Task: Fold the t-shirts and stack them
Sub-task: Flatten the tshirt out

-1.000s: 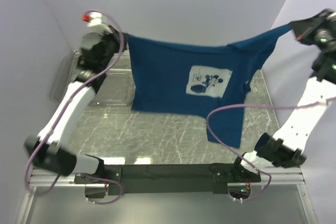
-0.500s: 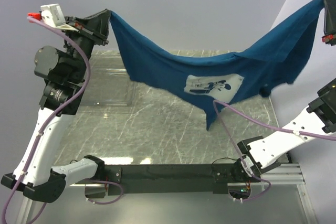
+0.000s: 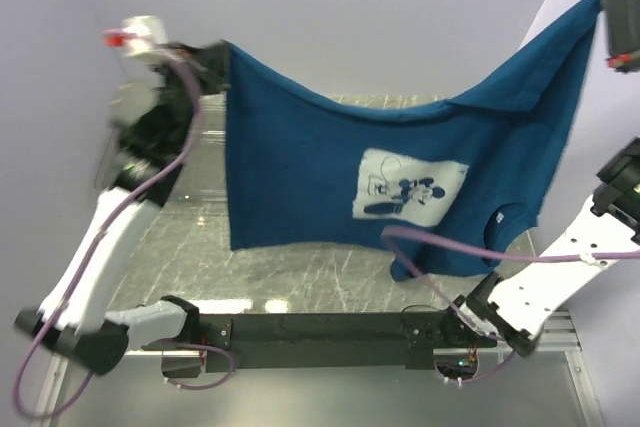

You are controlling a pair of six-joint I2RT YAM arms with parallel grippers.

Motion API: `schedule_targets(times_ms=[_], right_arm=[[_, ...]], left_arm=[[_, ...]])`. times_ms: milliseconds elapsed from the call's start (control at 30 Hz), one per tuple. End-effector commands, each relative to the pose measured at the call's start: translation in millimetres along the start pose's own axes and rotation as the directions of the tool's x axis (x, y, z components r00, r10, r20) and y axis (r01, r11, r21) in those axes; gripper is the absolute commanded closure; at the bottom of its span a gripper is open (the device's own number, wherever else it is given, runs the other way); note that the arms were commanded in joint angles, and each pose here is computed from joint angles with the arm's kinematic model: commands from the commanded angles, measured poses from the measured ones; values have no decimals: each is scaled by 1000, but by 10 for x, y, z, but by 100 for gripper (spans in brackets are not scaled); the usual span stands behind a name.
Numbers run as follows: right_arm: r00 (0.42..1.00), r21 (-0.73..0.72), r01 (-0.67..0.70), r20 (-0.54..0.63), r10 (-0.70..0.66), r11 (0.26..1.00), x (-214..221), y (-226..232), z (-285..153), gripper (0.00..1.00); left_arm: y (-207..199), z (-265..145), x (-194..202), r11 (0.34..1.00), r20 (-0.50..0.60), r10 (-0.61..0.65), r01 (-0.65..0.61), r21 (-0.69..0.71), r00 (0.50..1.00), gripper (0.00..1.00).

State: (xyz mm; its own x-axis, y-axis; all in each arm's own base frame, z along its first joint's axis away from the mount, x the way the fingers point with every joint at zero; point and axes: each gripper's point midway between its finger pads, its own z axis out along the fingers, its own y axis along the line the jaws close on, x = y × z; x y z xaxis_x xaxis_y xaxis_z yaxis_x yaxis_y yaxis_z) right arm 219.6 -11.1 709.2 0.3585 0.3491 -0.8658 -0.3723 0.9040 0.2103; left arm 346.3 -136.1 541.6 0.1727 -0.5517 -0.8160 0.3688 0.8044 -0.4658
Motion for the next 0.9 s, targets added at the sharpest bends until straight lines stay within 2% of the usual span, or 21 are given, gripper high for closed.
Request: schedule_targets(times_ms=[0,67,100,167,233,267,300,367,400,433,500,700,800,867], right_arm=[[989,245,-30,-133,64,969,830,-1014,106,100],[979,270,-15,-191,69,963,1224,-1212,155,100],[961,320,-53,-241,135,946,1632,-1485,117,100],[954,350,-22,-273,124,937,1970,-1677,139,100],[930,423,-2,-333,158,906,2495,-2024,69,100],[918,437,0,-356,173,899,2682,-2109,51,100],[891,462,-12,-398,219,887,3035,-2205,-8,100],[868,507,6,-430,247,862,3423,-2455,-53,100],[834,524,-2,-469,291,851,3775,-2545,-104,100],[823,529,5,-484,297,849,3922,-2603,-106,100],[781,548,8,-525,337,836,4307,-2700,-133,100],[719,605,3,-554,419,796,4894,-2981,-109,100],[697,623,-17,-553,456,782,5042,-3080,-47,100],[704,626,-31,-540,462,779,5033,-3111,34,100]], left_arm=[[475,238,1039,993,-214,-17,-9,-120,977,100],[712,374,1457,986,-273,-23,-24,-165,962,100],[800,414,1615,983,-298,-26,-30,-179,954,100],[1055,539,2060,973,-364,-24,-62,-222,931,100],[1213,648,2288,965,-390,-9,-95,-246,921,100],[1384,692,2589,955,-434,-8,-122,-270,901,100],[1450,734,2702,951,-448,-6,-134,-279,894,100],[1631,841,3002,939,-483,3,-168,-299,875,100],[1699,872,3098,934,-496,6,-182,-308,868,100],[1699,980,3091,933,-487,16,-188,-307,873,100],[1928,995,3394,910,-533,20,-237,-342,846,100],[2205,1259,3624,879,-532,47,-288,-380,845,100],[2277,1381,3647,869,-531,56,-302,-391,846,100],[2313,1475,3600,865,-512,66,-304,-398,857,100]])
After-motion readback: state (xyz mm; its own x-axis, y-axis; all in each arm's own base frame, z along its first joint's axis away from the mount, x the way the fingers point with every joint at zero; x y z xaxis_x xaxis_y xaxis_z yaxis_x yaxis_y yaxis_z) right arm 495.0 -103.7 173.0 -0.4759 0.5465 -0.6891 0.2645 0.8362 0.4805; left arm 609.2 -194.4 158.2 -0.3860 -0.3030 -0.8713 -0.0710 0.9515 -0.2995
